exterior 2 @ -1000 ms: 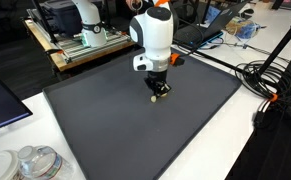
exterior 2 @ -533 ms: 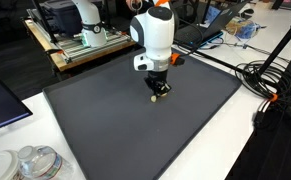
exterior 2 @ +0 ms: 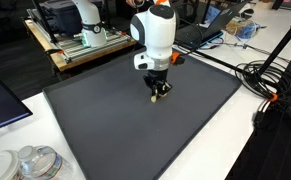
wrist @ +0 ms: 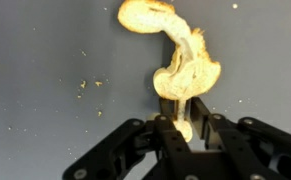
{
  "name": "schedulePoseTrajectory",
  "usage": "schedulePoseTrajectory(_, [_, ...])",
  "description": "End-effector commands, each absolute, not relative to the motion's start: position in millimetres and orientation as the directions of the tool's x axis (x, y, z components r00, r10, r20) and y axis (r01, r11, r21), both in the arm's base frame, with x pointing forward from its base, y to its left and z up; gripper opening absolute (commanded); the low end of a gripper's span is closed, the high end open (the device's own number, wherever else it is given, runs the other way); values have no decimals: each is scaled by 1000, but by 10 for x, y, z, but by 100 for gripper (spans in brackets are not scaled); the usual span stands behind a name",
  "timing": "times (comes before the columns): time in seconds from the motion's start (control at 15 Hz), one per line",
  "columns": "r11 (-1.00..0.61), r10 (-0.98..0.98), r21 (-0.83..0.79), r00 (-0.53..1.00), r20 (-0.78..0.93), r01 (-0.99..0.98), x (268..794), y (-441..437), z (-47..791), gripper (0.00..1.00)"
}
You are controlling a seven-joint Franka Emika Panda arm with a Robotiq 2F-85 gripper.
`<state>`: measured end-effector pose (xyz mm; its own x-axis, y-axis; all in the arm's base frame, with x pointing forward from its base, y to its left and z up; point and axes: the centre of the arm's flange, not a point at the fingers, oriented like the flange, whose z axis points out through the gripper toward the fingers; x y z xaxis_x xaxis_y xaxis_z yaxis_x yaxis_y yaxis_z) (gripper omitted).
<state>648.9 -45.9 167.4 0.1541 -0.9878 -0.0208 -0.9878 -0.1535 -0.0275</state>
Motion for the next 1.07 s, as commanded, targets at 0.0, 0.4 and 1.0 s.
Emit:
schedulePoseTrajectory(0.0, [-179,-984,-26,179,9,-983,6493,-416,1912,60])
schedulePoseTrajectory(0.4, [-257,-964,-30,255,72,-966,6522,-258,2216,99])
schedulePoseTrajectory(1.0, [-375,-890,77,382,251,-924,6581,435,2435,100])
